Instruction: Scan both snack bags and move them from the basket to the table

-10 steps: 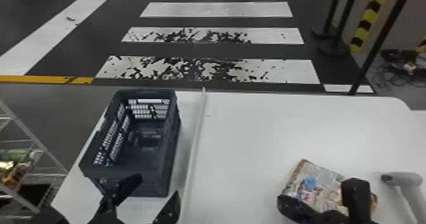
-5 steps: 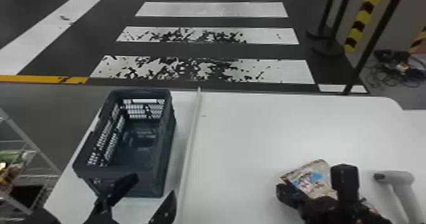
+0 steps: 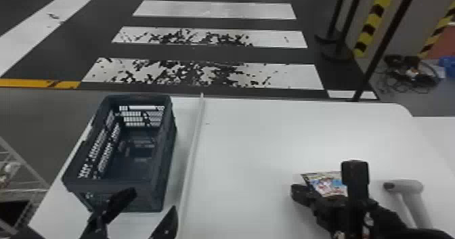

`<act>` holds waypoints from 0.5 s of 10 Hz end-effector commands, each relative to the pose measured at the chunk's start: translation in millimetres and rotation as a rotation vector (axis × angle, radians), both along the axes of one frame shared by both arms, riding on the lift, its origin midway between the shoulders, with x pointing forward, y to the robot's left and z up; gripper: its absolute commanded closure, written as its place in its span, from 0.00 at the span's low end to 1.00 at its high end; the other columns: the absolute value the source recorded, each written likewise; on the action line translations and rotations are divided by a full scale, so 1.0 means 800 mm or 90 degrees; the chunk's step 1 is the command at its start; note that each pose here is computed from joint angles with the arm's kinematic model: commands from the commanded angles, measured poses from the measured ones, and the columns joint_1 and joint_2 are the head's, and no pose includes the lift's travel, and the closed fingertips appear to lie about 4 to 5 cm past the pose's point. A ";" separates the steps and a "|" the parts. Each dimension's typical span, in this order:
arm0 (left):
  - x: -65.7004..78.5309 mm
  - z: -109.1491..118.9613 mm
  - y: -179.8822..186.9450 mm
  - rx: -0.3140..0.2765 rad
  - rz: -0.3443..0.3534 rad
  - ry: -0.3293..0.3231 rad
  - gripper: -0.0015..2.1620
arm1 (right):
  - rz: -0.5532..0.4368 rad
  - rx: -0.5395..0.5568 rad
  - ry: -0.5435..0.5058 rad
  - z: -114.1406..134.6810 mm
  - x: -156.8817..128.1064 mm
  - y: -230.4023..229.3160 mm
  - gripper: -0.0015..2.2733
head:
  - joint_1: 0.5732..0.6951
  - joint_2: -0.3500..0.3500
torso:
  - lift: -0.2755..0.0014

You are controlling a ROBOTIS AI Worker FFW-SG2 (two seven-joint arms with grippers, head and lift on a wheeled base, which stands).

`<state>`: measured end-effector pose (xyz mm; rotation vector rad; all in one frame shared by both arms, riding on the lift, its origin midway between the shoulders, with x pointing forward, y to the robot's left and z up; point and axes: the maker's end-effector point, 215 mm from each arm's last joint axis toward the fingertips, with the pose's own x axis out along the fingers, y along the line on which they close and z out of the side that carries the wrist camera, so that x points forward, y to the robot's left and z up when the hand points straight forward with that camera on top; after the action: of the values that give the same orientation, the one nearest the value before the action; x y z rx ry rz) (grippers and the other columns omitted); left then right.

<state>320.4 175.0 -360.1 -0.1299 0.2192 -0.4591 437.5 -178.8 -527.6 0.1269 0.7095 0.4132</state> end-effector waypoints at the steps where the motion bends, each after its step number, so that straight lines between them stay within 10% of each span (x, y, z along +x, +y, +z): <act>1: -0.001 -0.002 0.000 0.000 -0.002 0.003 0.04 | -0.014 -0.001 0.010 -0.002 0.012 -0.014 0.99 | 1.00 0.50 | 0.64; 5: 0.001 -0.006 -0.004 -0.004 -0.004 0.001 0.04 | -0.031 0.038 0.008 0.012 -0.007 -0.018 0.99 | 1.00 0.45 | 0.64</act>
<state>320.4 172.1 -365.0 -0.1373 0.2208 -0.4647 433.1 -195.0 -524.7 0.1925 0.7202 0.3821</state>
